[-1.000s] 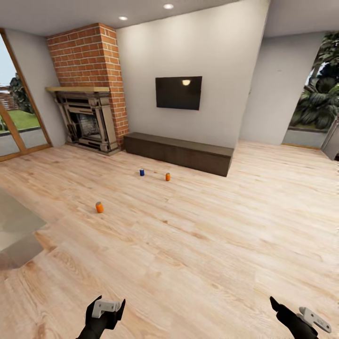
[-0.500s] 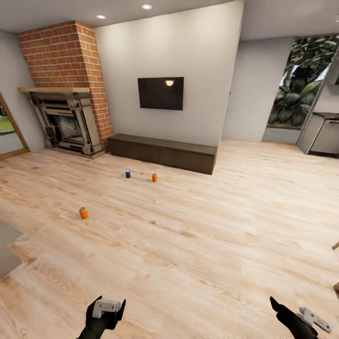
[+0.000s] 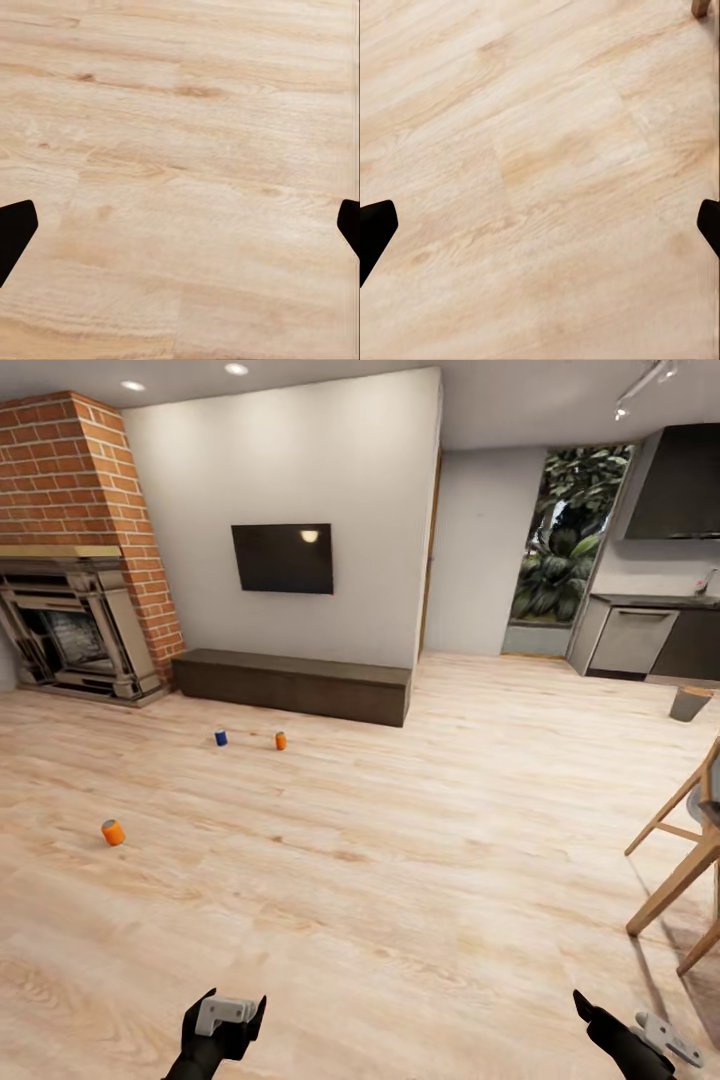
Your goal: Put the three can of soda from the living room inside the tash can in the kitchen.
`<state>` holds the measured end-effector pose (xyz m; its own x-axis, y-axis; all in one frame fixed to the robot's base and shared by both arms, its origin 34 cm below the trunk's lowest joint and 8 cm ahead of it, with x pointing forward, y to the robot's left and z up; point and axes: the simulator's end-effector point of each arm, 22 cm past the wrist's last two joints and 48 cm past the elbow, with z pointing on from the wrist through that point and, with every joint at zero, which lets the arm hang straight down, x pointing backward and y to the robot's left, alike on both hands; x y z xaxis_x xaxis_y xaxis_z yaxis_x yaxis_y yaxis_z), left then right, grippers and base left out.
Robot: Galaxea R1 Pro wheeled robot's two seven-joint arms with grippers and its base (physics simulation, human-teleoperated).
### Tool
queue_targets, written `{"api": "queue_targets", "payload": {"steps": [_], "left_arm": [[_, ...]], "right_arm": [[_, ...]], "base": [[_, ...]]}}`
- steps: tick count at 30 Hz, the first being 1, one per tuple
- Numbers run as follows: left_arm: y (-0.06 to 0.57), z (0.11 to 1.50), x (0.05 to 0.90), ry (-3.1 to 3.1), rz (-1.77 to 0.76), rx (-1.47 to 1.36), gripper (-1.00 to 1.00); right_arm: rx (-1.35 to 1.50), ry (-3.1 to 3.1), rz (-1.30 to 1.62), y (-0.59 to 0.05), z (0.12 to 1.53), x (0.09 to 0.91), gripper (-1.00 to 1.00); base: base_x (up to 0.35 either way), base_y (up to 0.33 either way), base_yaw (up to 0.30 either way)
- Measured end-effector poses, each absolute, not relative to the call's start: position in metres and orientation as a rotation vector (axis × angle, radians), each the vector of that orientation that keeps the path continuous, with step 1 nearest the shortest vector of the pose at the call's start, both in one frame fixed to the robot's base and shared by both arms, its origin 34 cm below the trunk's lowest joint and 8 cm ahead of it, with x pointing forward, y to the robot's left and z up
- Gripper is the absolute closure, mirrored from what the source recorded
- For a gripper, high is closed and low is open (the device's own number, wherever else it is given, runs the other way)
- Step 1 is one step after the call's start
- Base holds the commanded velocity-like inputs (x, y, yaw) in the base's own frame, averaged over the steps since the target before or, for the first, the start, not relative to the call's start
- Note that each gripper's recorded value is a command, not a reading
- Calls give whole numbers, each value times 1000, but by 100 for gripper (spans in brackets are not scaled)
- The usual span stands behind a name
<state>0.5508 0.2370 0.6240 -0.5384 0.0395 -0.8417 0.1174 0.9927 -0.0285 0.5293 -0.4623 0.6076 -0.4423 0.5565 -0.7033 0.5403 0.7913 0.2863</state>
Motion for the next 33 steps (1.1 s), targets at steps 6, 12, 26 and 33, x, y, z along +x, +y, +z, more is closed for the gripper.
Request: {"api": "queue_targets", "payload": {"steps": [6,12,26,33], "left_arm": [[239,623,550,2143,-96,107,-100],[237,622,549,2145,-100,110,-100],[238,624,551,2141,-100,108,-100],[237,625,551,2138,-102,110,-100]], "right_arm": [[809,2130,24,-462,608,529,-100],[808,2131,24,-462,608,529,-100],[806,2133,25,-460,607,530,-100],[796,2140,25,-458,606,530,-100]], "base": [[1,-60,-204],[99,9,-56],[264,170,-6],[262,229,-111]]}}
